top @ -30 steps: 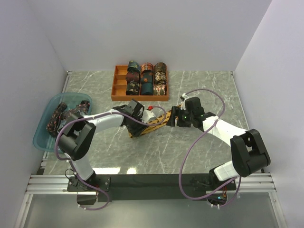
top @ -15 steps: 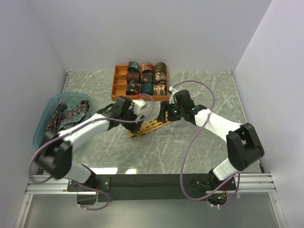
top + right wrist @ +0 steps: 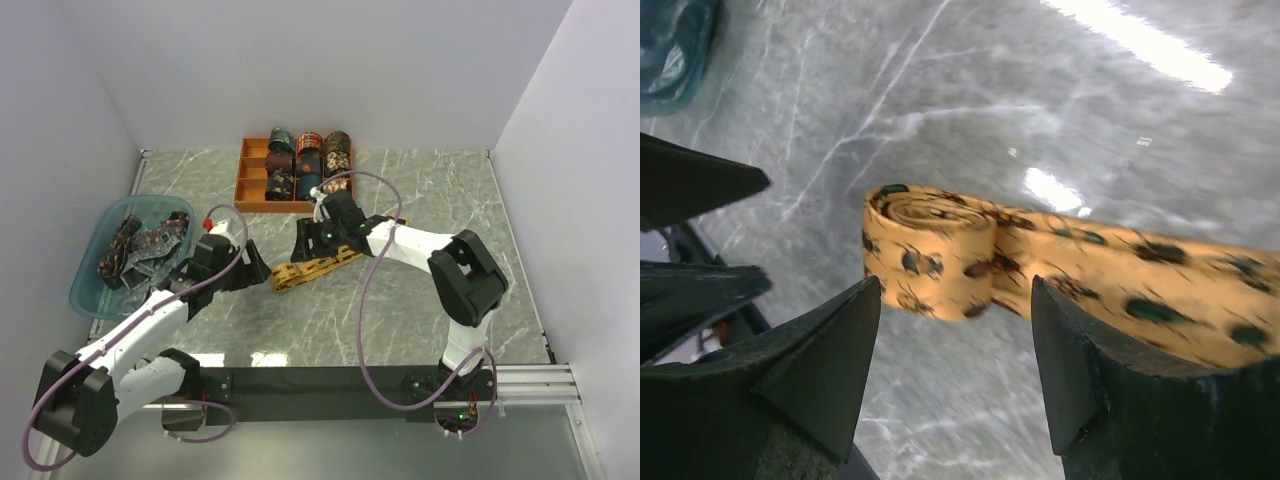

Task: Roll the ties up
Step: Roll the tie

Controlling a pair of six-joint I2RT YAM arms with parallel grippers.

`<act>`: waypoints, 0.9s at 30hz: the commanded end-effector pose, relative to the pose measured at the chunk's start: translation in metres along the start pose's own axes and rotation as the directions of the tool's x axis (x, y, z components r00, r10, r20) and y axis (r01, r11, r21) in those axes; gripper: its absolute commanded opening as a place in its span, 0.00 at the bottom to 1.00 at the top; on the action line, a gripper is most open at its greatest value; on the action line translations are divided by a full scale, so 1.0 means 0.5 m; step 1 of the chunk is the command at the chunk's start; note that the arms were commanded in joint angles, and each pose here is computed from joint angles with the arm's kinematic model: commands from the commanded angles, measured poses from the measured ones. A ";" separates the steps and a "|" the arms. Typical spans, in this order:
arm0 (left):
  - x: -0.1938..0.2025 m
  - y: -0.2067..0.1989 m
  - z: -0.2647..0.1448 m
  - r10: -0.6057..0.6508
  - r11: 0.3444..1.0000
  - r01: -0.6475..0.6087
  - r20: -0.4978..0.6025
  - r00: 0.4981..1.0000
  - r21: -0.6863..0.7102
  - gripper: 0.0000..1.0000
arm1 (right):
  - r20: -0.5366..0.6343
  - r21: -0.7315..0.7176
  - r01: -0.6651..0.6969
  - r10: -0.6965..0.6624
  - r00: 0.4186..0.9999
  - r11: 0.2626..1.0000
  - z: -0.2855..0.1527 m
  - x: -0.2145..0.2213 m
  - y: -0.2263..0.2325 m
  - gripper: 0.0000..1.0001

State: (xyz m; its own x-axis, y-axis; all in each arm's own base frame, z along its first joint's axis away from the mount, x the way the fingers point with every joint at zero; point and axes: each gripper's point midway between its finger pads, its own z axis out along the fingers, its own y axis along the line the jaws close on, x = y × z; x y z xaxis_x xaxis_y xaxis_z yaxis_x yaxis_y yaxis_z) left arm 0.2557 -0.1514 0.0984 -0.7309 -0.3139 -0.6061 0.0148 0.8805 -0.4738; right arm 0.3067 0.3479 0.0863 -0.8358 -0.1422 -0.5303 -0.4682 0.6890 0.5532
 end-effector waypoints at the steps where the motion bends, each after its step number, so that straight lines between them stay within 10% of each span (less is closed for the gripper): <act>1: -0.022 -0.020 0.003 -0.170 0.984 0.167 0.049 0.984 0.057 0.83 | 0.015 -0.094 0.000 0.002 1.000 0.996 0.031 -0.025 0.053 0.68; 27: 0.034 -0.031 0.065 -0.237 0.962 0.245 -0.075 0.969 0.119 0.80 | -0.134 -0.139 -0.225 0.206 0.969 0.965 0.097 0.094 0.010 0.48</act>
State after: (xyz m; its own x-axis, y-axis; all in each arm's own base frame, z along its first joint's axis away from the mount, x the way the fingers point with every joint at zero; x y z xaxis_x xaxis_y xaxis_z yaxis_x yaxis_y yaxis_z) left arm 0.2610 -0.1757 0.0707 -0.7655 -0.4758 -0.4331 -0.1027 0.7549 -0.6478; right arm 0.2776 0.3812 0.0370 -0.9359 -0.1161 -0.3324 -0.3310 0.6122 0.7181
